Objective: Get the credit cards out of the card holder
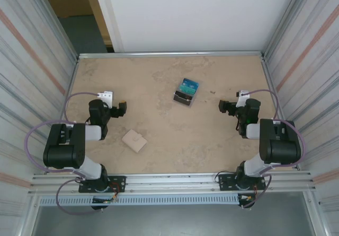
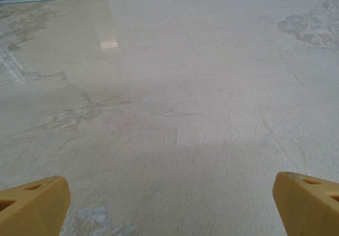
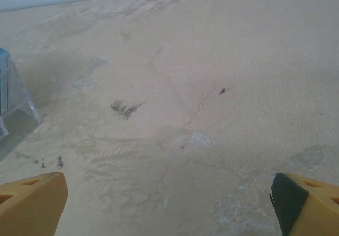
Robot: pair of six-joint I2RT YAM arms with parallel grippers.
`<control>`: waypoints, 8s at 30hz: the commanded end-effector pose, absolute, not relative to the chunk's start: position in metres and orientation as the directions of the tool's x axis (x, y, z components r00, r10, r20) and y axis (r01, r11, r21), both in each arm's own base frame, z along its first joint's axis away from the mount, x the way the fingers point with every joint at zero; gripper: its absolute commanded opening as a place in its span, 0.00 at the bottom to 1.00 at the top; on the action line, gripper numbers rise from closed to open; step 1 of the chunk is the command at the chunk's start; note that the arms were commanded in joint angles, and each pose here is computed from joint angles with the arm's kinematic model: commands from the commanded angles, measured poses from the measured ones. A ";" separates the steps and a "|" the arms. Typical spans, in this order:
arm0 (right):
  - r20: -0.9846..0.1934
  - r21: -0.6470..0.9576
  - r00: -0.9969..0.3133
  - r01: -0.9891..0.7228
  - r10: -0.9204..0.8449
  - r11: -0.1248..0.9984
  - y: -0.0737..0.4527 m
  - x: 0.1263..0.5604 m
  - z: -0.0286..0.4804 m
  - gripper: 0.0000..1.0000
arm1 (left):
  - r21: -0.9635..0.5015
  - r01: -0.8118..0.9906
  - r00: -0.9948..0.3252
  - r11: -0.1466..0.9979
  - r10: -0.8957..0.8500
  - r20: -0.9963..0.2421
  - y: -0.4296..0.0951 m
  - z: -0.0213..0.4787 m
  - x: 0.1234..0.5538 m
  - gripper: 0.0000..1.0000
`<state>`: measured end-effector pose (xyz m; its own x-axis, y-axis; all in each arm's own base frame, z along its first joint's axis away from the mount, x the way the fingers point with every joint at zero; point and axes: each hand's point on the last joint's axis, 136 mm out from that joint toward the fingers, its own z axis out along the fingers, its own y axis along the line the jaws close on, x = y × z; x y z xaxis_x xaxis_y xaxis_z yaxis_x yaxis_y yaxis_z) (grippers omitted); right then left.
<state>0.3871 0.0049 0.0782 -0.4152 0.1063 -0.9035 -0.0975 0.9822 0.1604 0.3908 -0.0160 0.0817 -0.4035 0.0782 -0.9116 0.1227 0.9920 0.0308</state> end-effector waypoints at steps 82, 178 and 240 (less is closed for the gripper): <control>-0.819 0.148 -0.533 0.160 0.211 0.976 0.021 0.342 0.150 0.99 | -0.168 -0.256 -0.602 0.952 -0.292 -0.743 -0.071 0.109 0.252 0.99; -0.465 0.739 -0.855 -0.232 0.230 0.633 0.264 0.271 0.206 0.93 | -0.114 0.695 -0.420 0.710 0.273 -0.865 -0.267 0.160 0.245 0.68; -0.545 0.702 -0.804 -0.280 0.239 0.655 0.249 0.290 0.225 0.00 | -0.236 0.718 -0.327 0.655 0.018 -0.945 -0.259 0.259 0.242 0.99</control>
<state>0.2936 0.2602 0.2171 -0.8289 0.2446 -0.5031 -0.2544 0.6362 0.7284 0.2418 -0.2672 0.2555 -0.3027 0.0513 -0.9517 0.7285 0.6563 -0.1963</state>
